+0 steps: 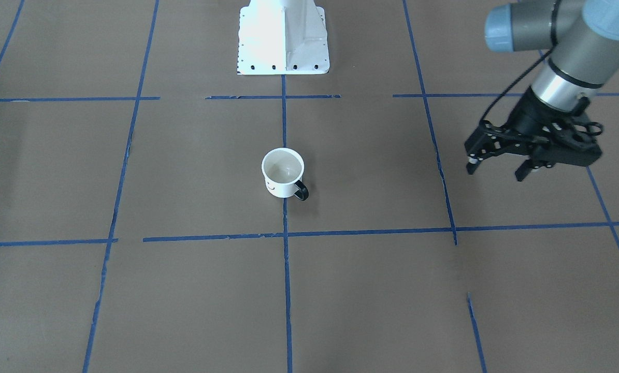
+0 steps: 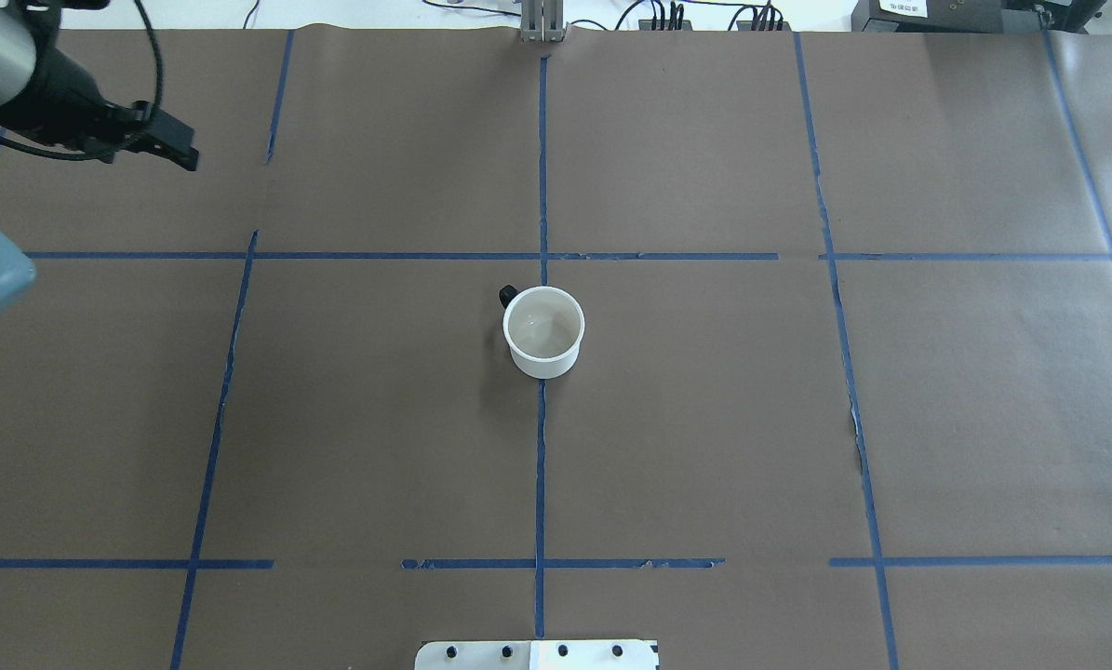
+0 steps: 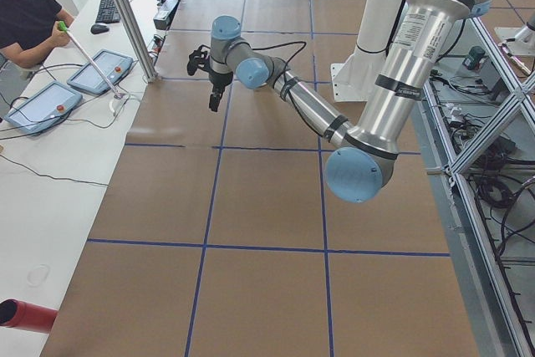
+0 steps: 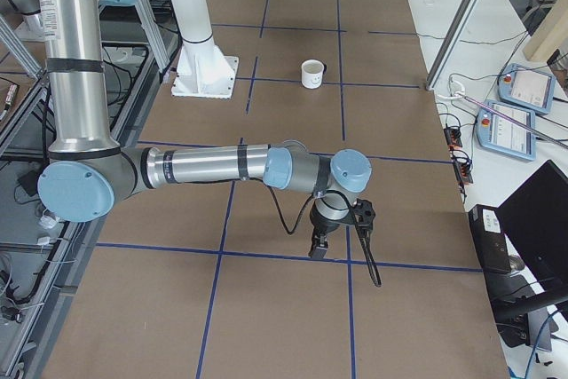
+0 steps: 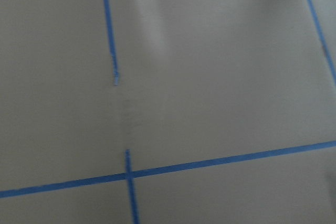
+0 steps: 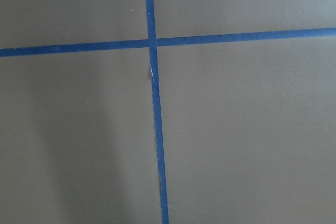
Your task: Flip mug
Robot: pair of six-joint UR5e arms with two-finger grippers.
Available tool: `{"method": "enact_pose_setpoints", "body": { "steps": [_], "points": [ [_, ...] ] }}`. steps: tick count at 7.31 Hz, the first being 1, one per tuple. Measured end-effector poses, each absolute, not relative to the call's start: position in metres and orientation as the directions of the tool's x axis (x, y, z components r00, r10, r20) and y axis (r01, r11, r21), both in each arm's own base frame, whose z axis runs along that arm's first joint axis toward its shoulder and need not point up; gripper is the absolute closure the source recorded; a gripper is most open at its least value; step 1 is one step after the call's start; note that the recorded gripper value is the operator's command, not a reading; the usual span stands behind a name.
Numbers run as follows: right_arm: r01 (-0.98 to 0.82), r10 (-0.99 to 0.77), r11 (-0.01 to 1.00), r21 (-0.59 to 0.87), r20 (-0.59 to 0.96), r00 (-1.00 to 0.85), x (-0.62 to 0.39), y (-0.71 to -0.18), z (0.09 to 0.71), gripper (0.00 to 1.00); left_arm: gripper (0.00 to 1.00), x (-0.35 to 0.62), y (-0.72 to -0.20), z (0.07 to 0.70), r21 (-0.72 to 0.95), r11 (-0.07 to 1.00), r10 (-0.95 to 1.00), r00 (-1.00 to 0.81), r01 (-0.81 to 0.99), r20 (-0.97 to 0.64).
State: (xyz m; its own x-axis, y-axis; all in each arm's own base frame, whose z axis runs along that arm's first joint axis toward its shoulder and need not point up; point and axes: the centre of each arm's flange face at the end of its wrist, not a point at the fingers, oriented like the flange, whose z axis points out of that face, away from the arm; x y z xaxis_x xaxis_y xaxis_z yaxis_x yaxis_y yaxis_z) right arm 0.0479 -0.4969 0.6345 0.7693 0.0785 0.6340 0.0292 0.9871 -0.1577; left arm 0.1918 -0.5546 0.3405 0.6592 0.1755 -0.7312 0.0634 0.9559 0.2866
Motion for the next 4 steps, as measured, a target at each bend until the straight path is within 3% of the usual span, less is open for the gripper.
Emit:
{"method": "enact_pose_setpoints", "body": {
  "steps": [2,4],
  "points": [
    [0.029,0.078,0.987,-0.158,0.634,0.769,0.048,-0.497,0.634,0.00,0.00,0.125,-0.546,0.429,0.287,0.957,0.224,0.696,-0.026,-0.683],
    [0.029,0.078,0.987,-0.158,0.634,0.769,0.048,-0.497,0.634,0.00,0.00,0.079,-0.535,0.503,0.203,0.979,0.155,0.726,-0.022,-0.670]
  ]
}}
